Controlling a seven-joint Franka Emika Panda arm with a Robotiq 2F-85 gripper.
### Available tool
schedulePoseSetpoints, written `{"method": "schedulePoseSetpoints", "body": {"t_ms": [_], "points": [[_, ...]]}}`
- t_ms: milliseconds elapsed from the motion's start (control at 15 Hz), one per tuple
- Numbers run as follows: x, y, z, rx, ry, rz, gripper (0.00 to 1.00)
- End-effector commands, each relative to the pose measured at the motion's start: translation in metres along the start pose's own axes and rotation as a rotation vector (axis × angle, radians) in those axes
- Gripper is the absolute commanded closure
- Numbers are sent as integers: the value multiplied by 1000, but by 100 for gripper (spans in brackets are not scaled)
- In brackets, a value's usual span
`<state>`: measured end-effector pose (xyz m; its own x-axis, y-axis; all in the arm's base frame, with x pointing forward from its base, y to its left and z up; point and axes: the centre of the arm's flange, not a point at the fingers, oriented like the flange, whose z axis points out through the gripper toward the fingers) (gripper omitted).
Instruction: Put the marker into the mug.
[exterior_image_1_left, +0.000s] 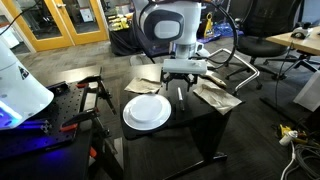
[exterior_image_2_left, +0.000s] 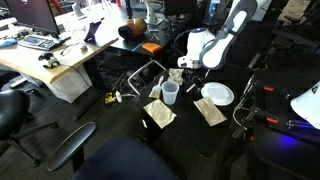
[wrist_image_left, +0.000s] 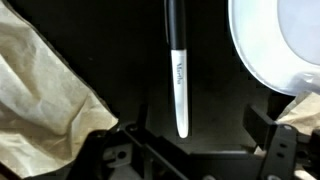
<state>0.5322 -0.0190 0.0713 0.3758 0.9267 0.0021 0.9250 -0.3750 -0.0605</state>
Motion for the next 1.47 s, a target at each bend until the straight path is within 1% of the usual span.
{"method": "schedulePoseSetpoints", "body": {"t_ms": [0, 267, 400, 467, 600, 867, 1200, 1400], "points": [[2, 3, 4, -24, 11, 28, 34], [2, 2, 5, -26, 13, 42, 66], [2, 3, 5, -29, 13, 44, 79], [2, 3, 4, -30, 13, 46, 88], [4, 3, 0, -35, 21, 59, 100], [6, 3, -25, -77, 60, 100, 97], [5, 9, -79, -171, 113, 170, 97], [9, 14, -109, -215, 154, 189, 97]]}}
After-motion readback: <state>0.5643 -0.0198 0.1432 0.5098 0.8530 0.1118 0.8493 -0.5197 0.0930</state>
